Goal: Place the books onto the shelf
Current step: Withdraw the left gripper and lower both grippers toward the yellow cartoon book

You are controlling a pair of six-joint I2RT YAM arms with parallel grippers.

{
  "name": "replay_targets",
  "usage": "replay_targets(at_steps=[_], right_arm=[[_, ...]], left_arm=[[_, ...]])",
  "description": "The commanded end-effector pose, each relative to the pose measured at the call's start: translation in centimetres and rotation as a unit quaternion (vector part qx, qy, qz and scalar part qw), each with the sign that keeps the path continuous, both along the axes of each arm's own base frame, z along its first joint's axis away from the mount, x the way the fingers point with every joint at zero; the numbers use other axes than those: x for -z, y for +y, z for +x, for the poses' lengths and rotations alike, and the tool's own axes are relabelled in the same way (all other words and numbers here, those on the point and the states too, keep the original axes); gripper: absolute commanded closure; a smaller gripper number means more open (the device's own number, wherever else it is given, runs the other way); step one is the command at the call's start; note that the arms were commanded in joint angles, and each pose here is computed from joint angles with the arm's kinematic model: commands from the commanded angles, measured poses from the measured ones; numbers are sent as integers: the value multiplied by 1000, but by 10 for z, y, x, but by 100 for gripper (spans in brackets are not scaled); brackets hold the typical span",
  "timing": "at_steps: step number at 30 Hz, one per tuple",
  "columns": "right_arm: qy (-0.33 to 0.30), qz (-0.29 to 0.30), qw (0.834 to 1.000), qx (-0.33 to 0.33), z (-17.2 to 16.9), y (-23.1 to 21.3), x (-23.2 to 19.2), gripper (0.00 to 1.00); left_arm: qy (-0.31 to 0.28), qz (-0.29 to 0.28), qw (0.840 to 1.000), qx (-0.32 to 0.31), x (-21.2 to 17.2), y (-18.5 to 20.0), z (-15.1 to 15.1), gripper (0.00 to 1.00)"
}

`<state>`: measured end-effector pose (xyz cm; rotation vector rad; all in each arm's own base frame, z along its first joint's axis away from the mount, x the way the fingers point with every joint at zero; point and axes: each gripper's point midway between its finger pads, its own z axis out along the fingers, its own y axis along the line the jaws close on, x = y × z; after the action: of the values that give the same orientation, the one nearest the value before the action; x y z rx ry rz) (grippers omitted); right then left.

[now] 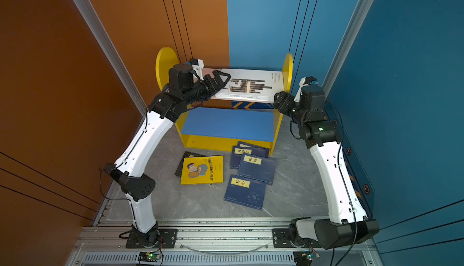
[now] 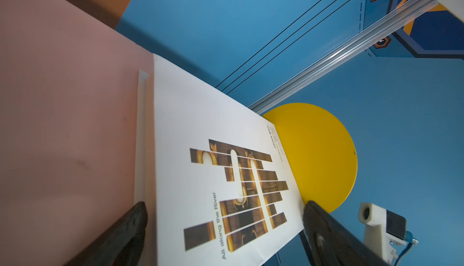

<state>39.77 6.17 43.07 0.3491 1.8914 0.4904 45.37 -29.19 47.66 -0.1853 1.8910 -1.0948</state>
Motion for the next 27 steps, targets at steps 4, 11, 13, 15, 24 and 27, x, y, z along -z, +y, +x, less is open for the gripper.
replay_targets(at_steps=[4, 11, 13, 15, 24, 27], right_arm=[[-8, -10, 1000, 10, -22, -7, -10, 10], [20, -13, 1000, 5, -69, -11, 1, 10], [40, 1, 999, 12, -84, -14, 15, 11], [71, 21, 997, 10, -98, -11, 39, 11], [195, 103, 975, 12, -137, 12, 162, 14], [211, 116, 970, -8, -138, 32, 193, 14]], left_arm=[[-32, 81, 992, -92, -9, 64, -18, 2], [-86, 129, 987, -50, -12, 87, -80, 2], [-81, 127, 988, -36, 2, 92, -100, 2], [-61, 123, 990, -23, 27, 97, -122, 2], [127, 123, 982, -66, 198, 128, -189, 2], [175, 127, 970, -107, 246, 147, -200, 2]])
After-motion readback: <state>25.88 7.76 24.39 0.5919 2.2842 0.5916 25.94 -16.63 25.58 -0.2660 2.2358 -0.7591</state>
